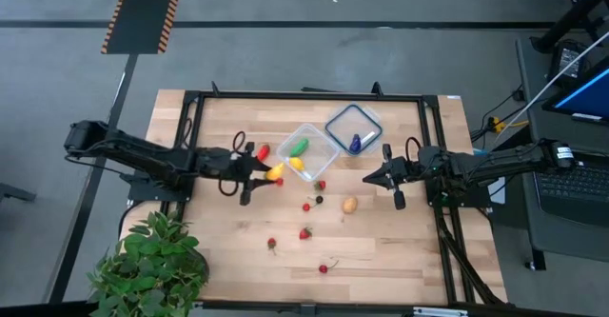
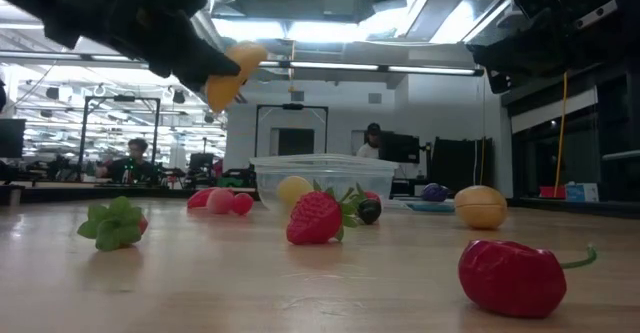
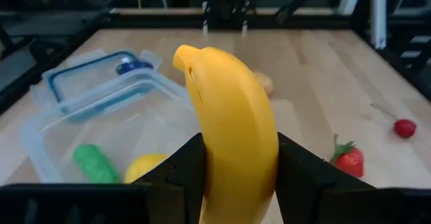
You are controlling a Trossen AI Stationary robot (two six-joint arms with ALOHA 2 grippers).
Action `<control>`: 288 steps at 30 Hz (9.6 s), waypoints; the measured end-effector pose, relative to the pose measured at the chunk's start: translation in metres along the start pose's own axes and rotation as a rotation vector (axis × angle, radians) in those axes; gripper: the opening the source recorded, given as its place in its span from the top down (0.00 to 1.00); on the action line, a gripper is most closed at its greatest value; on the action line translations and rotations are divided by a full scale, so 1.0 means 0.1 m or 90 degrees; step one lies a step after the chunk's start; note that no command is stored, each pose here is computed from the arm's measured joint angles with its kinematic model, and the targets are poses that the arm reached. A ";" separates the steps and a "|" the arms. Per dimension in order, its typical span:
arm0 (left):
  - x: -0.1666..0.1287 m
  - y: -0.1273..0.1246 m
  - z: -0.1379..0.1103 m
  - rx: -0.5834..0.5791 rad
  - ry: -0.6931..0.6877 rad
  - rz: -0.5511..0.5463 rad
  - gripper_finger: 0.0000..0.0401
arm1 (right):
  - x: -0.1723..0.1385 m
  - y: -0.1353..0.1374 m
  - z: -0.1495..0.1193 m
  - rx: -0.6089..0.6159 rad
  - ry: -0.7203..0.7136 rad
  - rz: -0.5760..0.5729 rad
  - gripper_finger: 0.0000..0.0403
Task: Pick and placing Produce into tupperware
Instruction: Put the yellow banana into the transparent container, then put the brown potato into the transparent container
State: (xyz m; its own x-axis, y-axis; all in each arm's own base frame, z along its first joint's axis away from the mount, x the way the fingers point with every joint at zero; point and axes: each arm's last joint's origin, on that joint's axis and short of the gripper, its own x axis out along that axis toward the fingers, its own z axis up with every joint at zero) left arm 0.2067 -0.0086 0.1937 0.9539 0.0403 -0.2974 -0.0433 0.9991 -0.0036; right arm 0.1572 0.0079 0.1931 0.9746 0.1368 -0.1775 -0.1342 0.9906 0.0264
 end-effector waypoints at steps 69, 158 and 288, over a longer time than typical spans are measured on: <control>1.33 1.06 0.82 -0.158 0.330 0.113 0.68 | 0.00 0.00 0.02 -0.008 -0.011 -0.001 0.96; 1.98 1.35 0.37 -0.373 0.580 0.224 0.68 | -0.02 -0.06 0.13 -0.031 -0.084 -0.028 0.96; -0.08 -0.54 0.09 0.011 -0.027 0.094 0.44 | 0.92 0.27 0.54 -0.152 0.393 -0.046 0.29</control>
State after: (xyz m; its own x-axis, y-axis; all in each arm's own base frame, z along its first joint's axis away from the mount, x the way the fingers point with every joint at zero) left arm 0.2042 -0.0625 0.2044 0.9493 0.1875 -0.2523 -0.1798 0.9823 0.0533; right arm 0.2532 0.0471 0.2302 0.7110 -0.0243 -0.7028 -0.1779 0.9607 -0.2132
